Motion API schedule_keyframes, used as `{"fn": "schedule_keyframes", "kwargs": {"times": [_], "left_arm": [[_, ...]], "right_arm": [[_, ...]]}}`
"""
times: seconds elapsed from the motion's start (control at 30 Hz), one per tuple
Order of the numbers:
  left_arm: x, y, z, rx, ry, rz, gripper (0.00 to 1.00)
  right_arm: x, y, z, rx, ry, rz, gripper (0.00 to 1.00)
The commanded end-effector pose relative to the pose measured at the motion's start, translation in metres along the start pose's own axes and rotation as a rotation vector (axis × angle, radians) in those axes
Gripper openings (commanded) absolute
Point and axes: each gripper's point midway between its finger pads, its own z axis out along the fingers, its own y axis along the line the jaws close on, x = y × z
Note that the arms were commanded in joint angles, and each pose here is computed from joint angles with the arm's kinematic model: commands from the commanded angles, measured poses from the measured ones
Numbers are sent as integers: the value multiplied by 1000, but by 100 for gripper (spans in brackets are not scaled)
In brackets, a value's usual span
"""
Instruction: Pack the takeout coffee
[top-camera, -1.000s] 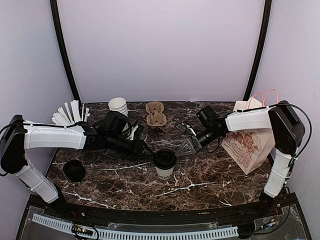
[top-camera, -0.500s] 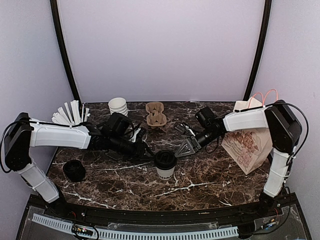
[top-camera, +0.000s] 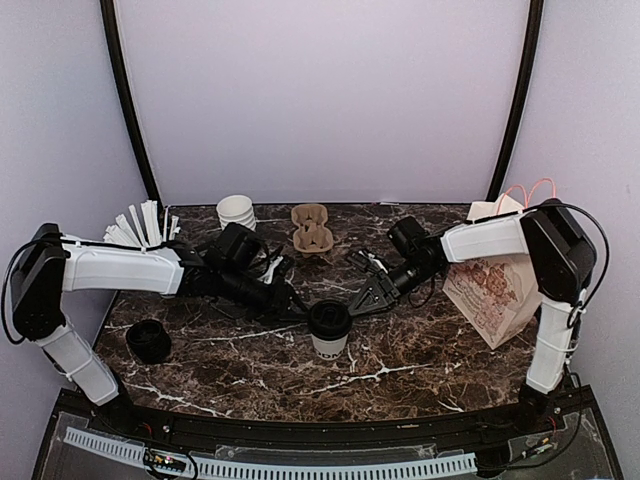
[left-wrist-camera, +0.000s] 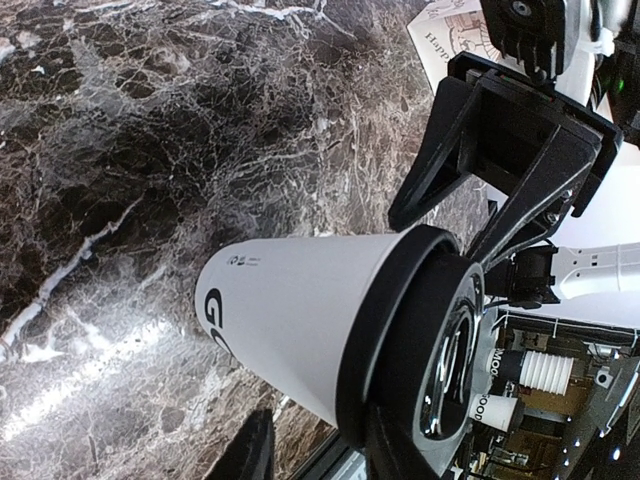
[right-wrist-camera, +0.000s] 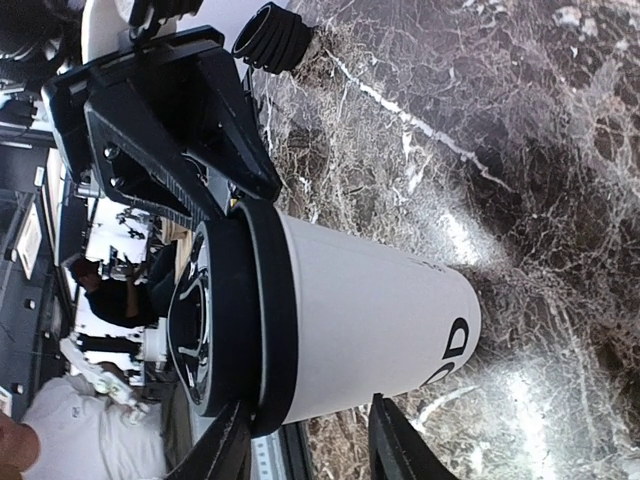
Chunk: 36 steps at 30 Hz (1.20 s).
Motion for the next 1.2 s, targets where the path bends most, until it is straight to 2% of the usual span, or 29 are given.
{"fn": "schedule_keyframes", "kwargs": {"times": [0.0,0.17,0.27,0.33,0.53,0.6,0.83,0.97,1.17], "left_arm": [[38,59,17,-175,125,-92,33],[62,98,25,-257,170,-169,31],[77,122,30,-313,208,-211,30],[78,123,31,-312,207,-213,29],[51,105,20,-328,138,-137,29],[41,94,18,-314,119,-100,31],[-38,16,-13,-222,-111,177,37],[-66,-9,-15,-221,-142,263,39],[-91,-19,-15,-255,-162,308,43]], "right_arm": [[47,-104,14,383,122,192,36],[54,-125,17,438,161,246,34],[56,-126,18,457,171,231,33],[50,-120,16,451,161,198,32],[16,-96,1,467,110,61,33],[5,-83,-1,417,93,20,33],[-26,-22,-16,273,22,-143,44],[-27,-4,-21,232,6,-179,48],[-25,12,-24,180,-3,-203,55]]}}
